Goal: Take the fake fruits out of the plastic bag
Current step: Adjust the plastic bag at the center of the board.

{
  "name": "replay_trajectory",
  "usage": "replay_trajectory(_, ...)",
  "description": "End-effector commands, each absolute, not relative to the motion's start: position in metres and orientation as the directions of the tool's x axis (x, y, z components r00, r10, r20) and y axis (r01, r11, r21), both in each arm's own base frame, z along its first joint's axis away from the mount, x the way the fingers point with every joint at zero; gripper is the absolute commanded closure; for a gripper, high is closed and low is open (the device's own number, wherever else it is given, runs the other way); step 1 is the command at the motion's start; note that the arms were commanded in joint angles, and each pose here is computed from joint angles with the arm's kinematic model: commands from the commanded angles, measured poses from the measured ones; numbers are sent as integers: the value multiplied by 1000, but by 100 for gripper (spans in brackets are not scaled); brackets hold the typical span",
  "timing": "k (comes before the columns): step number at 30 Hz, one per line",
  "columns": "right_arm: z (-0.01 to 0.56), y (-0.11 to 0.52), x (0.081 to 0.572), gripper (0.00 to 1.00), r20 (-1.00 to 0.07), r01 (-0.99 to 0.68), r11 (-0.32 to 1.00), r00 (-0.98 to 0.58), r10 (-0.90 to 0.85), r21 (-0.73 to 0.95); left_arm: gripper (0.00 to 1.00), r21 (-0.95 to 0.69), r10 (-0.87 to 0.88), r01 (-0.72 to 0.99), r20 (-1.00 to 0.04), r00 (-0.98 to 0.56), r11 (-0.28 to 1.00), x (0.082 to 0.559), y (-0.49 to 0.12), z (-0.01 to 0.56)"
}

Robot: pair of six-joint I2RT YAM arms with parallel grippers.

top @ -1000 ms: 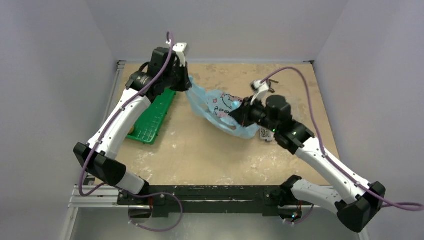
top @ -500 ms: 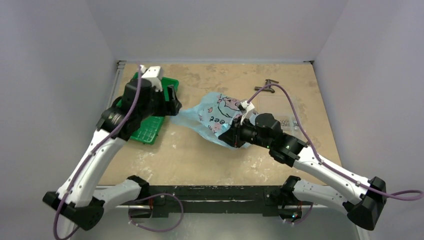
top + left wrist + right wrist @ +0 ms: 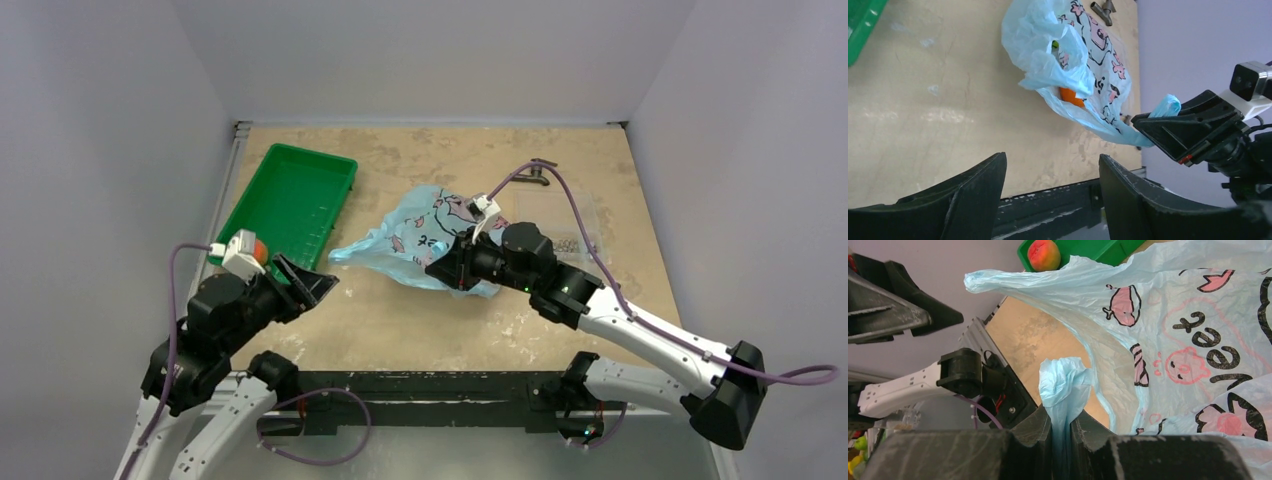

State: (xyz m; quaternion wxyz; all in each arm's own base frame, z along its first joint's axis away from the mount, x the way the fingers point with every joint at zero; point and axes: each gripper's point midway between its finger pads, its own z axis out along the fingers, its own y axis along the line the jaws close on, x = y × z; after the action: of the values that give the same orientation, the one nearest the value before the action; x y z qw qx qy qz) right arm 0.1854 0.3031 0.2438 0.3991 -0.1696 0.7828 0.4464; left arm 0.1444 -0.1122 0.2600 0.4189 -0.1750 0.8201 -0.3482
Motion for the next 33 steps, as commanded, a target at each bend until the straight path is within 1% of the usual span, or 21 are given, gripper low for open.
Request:
replay_trajectory(1,278,311,192,88,-796,-642,504,-579,174,577,34,-840,-706,-145,-332,-626,523,133,-125,232)
replay_trajectory(4,277,312,192,88,-789,-634,504,-588,179,586,34,-904,-753,-181,-196,-629,387,145,-144,218)
replay_trajectory(7,289,315,194,88,-787,-637,485,-578,214,599,36,-920,-740,-217,-106,-664,326,155,-163,203)
replay_trajectory(9,292,317,194,87,-780,-631,478,-582,229,611,36,-924,-738,-238,-66,-671,299,163,-172,198)
replay_trajectory(13,293,321,193,87,-765,-622,462,-594,247,632,31,-951,-745,-194,-52,-665,239,187,-193,201)
replay_trajectory(17,294,326,191,87,-760,-621,453,-600,251,640,27,-936,-738,-194,-95,-668,295,197,-217,196)
replay_trajectory(21,295,329,187,87,-758,-622,446,-601,254,643,26,-929,-763,-227,-84,-641,293,215,-230,189)
replay_trajectory(23,294,330,185,87,-756,-622,444,-605,250,645,28,-930,-771,-226,-87,-631,289,225,-235,189)
replay_trajectory(25,292,329,183,86,-758,-621,451,-605,246,642,32,-917,-769,-245,-94,-633,314,231,-240,181)
replay_trajectory(27,290,328,179,86,-767,-625,464,-597,236,628,39,-904,-769,-264,-102,-631,337,234,-241,173)
replay_trajectory(30,284,329,168,81,-775,-634,471,-598,204,613,59,-886,-776,-268,-147,-613,380,236,-234,162)
replay_trajectory(33,266,329,153,76,-773,-638,479,-615,155,603,76,-882,-780,-231,-209,-589,411,240,-226,159)
